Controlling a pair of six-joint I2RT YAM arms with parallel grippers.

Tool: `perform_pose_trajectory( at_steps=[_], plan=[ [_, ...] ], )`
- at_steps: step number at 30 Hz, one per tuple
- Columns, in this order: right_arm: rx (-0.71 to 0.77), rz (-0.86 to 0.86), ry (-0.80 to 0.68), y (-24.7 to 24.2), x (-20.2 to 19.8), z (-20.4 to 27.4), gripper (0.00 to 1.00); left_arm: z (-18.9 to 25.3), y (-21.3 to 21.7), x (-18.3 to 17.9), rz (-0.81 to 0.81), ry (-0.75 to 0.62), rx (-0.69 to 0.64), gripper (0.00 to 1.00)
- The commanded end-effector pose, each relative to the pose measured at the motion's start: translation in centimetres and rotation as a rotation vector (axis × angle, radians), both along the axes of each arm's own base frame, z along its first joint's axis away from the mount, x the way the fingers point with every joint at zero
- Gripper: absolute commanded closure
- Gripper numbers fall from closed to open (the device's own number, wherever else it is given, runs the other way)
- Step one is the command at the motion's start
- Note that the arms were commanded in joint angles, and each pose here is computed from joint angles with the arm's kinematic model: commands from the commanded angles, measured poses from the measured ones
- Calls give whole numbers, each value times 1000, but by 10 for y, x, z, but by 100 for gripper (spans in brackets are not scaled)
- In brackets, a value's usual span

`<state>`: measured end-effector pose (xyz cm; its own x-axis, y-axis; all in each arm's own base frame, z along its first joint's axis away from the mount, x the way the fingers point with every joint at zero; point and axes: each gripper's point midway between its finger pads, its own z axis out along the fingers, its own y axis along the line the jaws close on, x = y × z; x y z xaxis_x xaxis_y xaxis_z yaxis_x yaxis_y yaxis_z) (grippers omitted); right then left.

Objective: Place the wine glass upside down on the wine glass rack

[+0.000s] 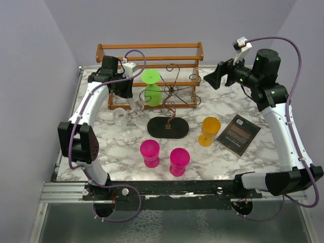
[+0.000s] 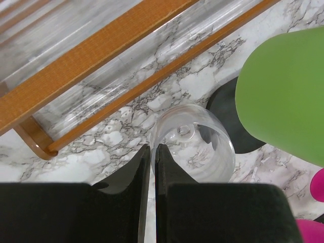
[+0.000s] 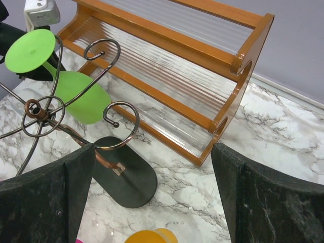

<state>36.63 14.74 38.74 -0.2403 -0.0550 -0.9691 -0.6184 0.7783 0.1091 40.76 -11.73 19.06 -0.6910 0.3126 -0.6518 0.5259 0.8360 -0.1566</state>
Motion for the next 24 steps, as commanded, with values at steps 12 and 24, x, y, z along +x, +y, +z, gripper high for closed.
perform_pose_trajectory(
  at_steps=[12, 24],
  plan=[
    [-22, -44, -79, -10, 0, 20, 5, 116, 18, 3, 36, -317, 59, 100],
    [-54, -24, -108, -10, -3, 30, 6, 251, 47, -27, 185, -610, 86, 100]
  ],
)
